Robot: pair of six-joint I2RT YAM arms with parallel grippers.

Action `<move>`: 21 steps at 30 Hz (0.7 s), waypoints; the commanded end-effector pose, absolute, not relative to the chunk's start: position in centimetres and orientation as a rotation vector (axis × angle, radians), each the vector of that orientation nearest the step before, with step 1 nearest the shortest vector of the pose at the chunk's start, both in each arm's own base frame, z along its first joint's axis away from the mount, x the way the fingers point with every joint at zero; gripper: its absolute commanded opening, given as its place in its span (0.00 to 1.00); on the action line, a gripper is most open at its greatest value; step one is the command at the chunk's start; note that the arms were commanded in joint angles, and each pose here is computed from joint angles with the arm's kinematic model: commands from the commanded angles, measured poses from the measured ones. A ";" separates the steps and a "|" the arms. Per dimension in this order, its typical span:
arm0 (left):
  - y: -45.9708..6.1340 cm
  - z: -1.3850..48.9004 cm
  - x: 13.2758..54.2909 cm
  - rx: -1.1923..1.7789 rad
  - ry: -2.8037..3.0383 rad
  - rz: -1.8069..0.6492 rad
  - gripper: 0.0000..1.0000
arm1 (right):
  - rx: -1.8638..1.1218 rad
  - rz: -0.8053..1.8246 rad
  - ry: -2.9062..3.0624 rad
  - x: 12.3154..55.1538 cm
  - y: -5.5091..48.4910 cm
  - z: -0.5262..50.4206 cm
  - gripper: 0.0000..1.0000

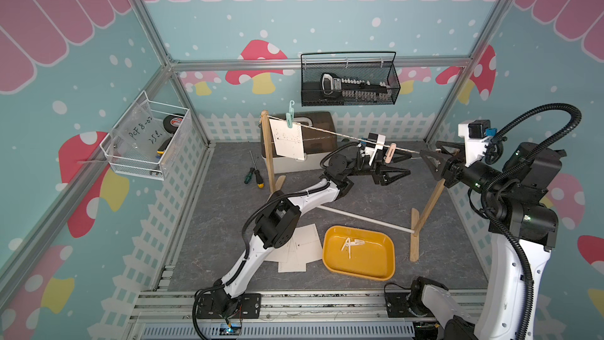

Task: Remove the postcards from the strings
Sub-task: Pinch the postcard on the clothesline.

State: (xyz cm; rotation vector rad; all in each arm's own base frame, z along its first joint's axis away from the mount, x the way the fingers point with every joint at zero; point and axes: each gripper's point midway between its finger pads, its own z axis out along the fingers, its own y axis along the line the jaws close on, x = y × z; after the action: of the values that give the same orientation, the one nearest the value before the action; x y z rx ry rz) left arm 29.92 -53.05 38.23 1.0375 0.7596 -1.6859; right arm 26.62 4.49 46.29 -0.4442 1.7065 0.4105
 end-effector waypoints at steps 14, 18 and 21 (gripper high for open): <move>-54.4 38.7 30.6 1.001 0.760 -1.681 0.73 | -0.600 0.242 1.550 27.1 4.5 49.3 0.55; -54.6 38.6 30.7 1.005 0.765 -1.668 0.73 | -0.641 0.248 1.509 27.1 5.0 50.2 0.56; -54.7 38.6 30.6 1.011 0.766 -1.661 0.72 | -0.650 0.262 1.512 27.5 5.0 49.9 0.56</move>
State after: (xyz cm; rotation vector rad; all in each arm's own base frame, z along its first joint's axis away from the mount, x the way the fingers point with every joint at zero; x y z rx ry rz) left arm 31.08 -53.74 39.12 1.0015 0.7755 -1.6642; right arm 27.68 4.34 48.71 -0.5725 1.5786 0.2823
